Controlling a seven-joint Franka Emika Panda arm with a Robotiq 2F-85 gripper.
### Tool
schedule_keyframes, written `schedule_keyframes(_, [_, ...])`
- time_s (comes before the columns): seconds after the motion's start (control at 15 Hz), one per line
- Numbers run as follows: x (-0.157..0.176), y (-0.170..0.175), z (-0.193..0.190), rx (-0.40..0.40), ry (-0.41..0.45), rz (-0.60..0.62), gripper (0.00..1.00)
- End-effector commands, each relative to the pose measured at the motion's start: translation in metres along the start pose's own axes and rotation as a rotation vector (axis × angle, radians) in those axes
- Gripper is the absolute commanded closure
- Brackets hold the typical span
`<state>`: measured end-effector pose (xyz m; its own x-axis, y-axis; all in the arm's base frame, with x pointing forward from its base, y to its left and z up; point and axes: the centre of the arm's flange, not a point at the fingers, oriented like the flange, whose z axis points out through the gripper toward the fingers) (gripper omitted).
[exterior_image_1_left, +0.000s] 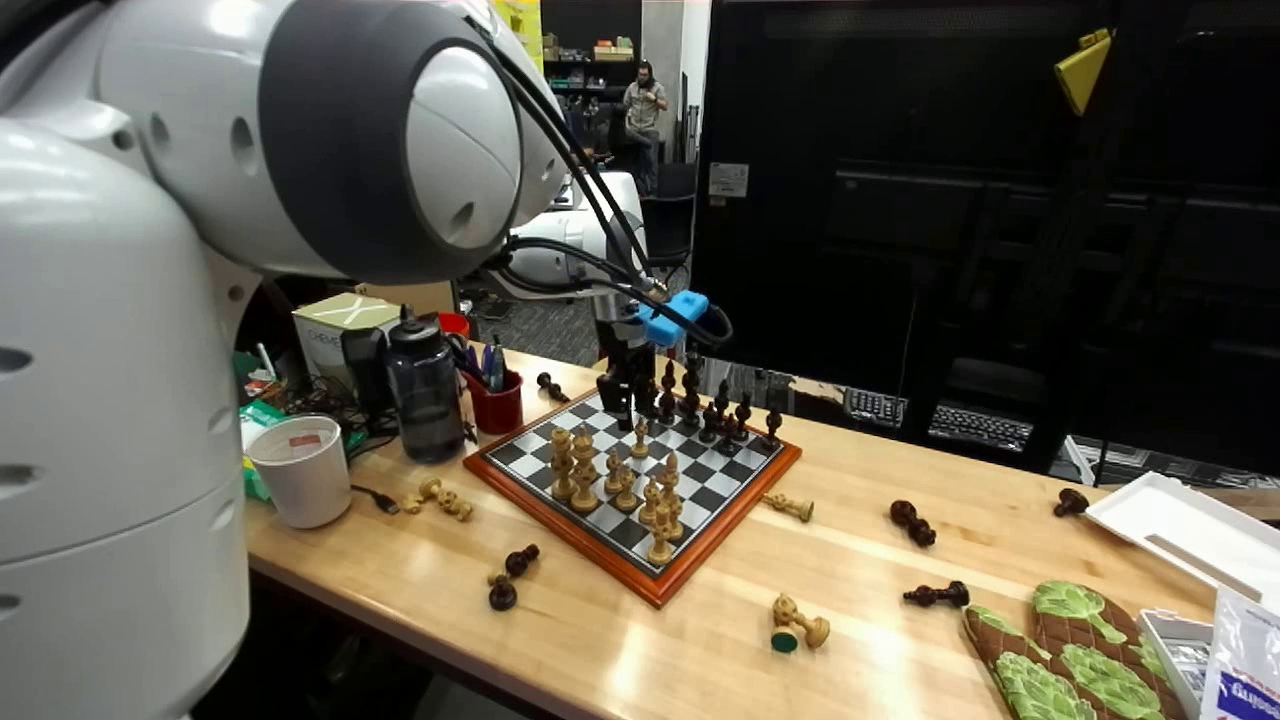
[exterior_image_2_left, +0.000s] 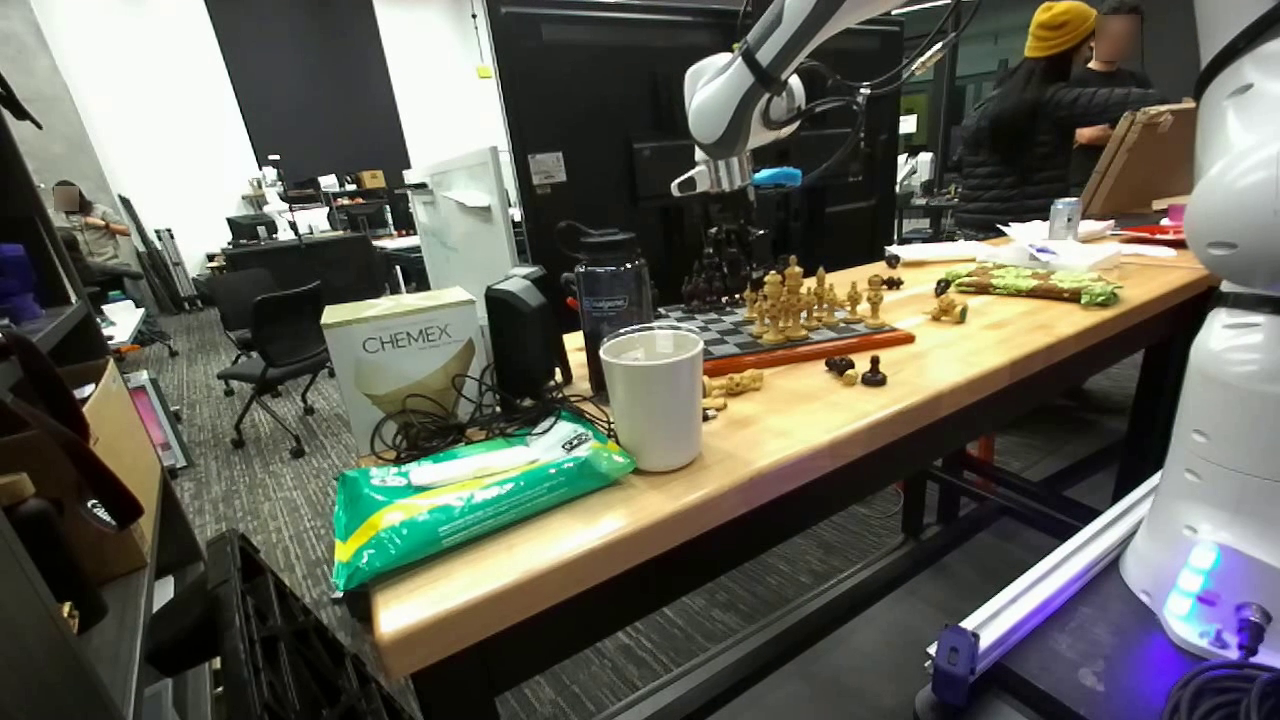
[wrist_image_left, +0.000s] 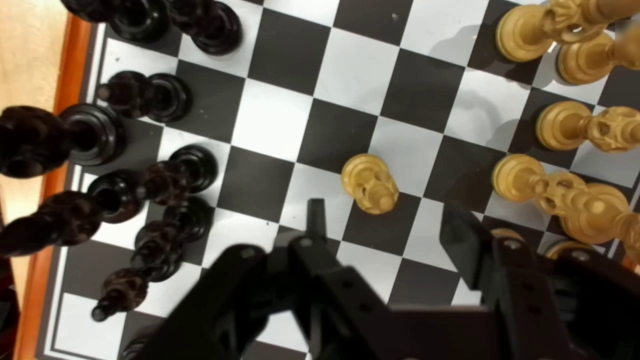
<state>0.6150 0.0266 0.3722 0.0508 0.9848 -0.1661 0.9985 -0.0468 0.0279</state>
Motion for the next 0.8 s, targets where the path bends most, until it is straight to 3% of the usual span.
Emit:
schedule_keyframes(0.0, [-0.003,-0.013,-0.004,-0.01,0.016,-0.027,0.69])
schedule_keyframes(0.27, [-0.001,-0.014,-0.004,-0.004,0.01,-0.038,0.99])
schedule_keyframes(0.73, [0.004,-0.016,-0.015,-0.007,-0.001,-0.046,0.97])
